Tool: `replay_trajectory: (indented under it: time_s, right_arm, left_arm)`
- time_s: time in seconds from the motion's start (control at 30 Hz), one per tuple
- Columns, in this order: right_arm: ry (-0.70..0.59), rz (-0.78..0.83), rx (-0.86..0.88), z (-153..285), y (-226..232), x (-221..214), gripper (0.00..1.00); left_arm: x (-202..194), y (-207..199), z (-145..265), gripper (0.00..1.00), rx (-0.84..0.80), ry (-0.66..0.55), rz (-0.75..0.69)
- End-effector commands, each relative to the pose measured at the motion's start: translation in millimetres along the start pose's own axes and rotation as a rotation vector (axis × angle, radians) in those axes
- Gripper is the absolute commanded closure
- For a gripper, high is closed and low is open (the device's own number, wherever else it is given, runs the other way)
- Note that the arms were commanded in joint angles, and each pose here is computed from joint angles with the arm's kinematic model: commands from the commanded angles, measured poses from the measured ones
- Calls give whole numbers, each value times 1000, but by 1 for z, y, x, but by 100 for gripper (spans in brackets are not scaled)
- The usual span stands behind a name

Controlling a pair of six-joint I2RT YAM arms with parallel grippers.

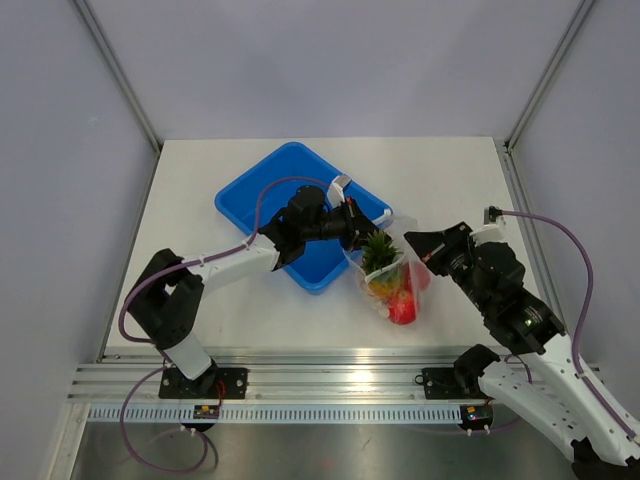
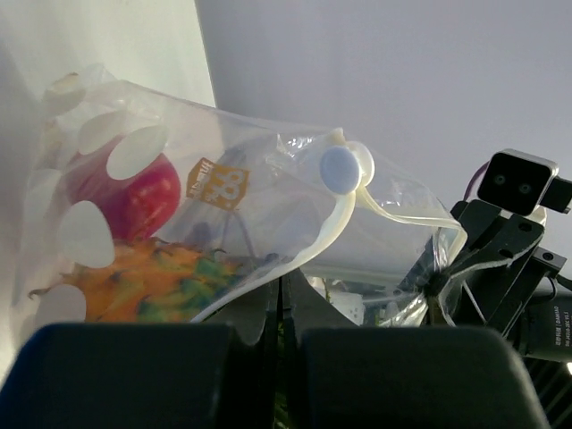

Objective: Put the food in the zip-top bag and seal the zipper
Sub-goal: Place the fake fruit in the zipper food storage bag.

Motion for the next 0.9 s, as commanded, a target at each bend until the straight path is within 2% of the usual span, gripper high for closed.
replay_trajectory:
  time_s: [0.0, 0.03, 0.1, 0.13, 0.17, 0.27, 0.33, 0.4, 0.43, 0.53, 0.63, 0.87]
  right_arm:
    - [-48, -54, 125, 0, 28, 16, 100]
    - [-40, -53, 126, -1, 28, 15, 100]
    - [-35, -55, 128, -3, 29, 14, 100]
    - [-32, -54, 131, -3, 30, 14, 100]
    - [-34, -53, 131, -3, 30, 15, 100]
    - [-40, -44, 116, 1, 28, 17, 100]
    - [-50, -43, 105, 3, 26, 18, 100]
    - [-64, -41, 94, 5, 24, 19, 100]
    - [-63, -40, 93, 6, 23, 19, 100]
    - [-70, -37, 87, 7, 22, 20, 100]
    - [-70, -37, 84, 6, 22, 20, 100]
    - [-67, -36, 81, 6, 21, 19, 100]
  left_arm:
    - [-2, -25, -10, 100, -41, -5, -97]
    - [-4, -19, -15, 100, 6, -2, -92]
    - [0, -31, -22, 100, 35, -21, -174]
    - [-1, -18, -28, 100, 114, -9, -160]
    - [1, -27, -31, 100, 114, -23, -216]
    - [1, -19, -31, 80, 198, -38, -258]
    - [-1, -23, -26, 67, 199, -53, -287]
    - [-4, -40, -16, 58, 171, -64, -348]
    - [-7, -44, -12, 50, 179, -62, -361]
    - [-15, -61, 2, 43, 159, -40, -437]
    - [-24, -73, 15, 42, 135, -18, -484]
    - [-36, -93, 41, 48, 104, -22, -584]
Point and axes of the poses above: each gripper's point midway between its finger pads, its own z axis back along the fingers, its own y axis along the line the jaws close on, x = y × z, the point moved 6 cm from there along z, back along the fingers, and after that the axes turned 14 degrees about z, right-handed, at the moved point
